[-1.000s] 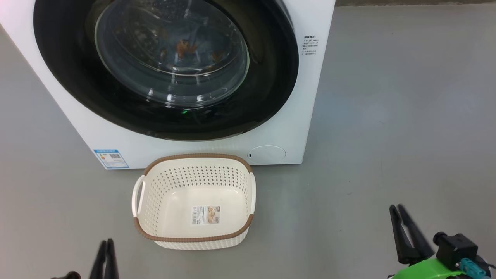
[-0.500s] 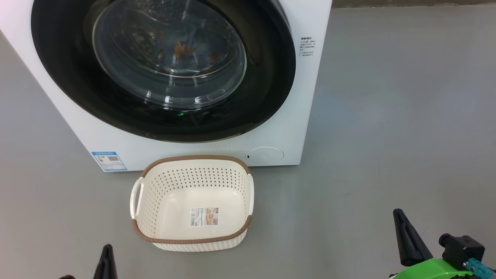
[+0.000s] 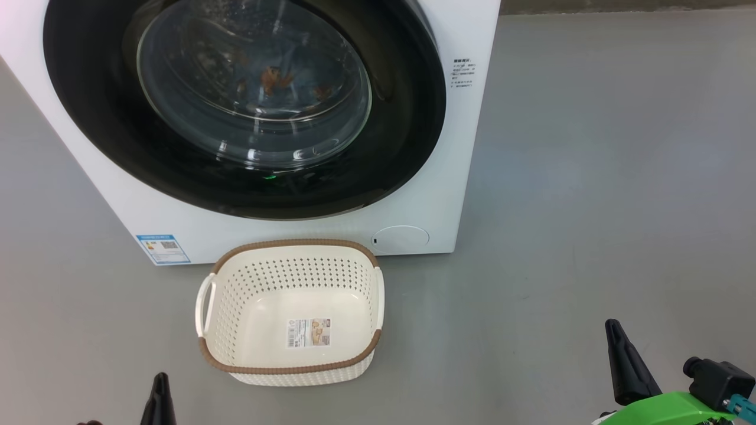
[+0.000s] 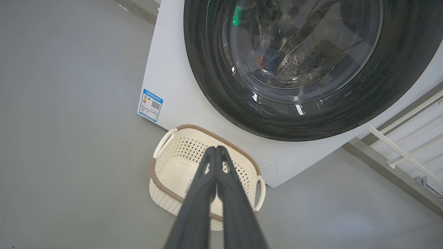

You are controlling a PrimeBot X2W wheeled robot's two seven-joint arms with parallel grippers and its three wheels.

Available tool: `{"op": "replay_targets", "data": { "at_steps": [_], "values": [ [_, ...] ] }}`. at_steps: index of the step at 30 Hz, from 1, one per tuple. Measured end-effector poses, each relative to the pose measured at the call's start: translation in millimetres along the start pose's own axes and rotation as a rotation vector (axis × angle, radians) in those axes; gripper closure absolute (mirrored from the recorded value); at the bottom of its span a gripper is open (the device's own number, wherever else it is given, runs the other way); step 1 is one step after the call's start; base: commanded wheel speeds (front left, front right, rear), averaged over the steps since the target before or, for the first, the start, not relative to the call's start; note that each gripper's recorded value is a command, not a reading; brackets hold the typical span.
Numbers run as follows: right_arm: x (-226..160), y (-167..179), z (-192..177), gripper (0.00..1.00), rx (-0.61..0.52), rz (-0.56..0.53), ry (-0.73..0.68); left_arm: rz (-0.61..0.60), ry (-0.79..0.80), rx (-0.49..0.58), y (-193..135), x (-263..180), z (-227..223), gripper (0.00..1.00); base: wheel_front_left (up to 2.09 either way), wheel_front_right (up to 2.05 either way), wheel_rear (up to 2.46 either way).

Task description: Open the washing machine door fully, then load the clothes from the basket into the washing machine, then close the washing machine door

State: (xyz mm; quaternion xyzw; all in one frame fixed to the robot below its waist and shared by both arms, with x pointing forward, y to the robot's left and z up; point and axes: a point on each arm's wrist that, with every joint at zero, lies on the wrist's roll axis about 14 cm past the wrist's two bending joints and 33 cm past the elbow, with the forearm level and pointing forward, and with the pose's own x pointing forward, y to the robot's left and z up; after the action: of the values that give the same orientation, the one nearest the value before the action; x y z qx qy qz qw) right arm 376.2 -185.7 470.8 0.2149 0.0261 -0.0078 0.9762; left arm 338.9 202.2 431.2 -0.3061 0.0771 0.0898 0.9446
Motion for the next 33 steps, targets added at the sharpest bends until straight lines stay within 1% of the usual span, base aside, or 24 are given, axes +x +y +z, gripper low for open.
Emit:
{"op": "replay_targets", "data": {
  "at_steps": [33],
  "values": [
    [-4.8,-12.3,-1.7,1.00,0.376,-0.065,0.024,-0.005,0.036,-0.312,-5.8,6.7,3.3,1.00,0.00,0.00,0.00]
  ]
}}
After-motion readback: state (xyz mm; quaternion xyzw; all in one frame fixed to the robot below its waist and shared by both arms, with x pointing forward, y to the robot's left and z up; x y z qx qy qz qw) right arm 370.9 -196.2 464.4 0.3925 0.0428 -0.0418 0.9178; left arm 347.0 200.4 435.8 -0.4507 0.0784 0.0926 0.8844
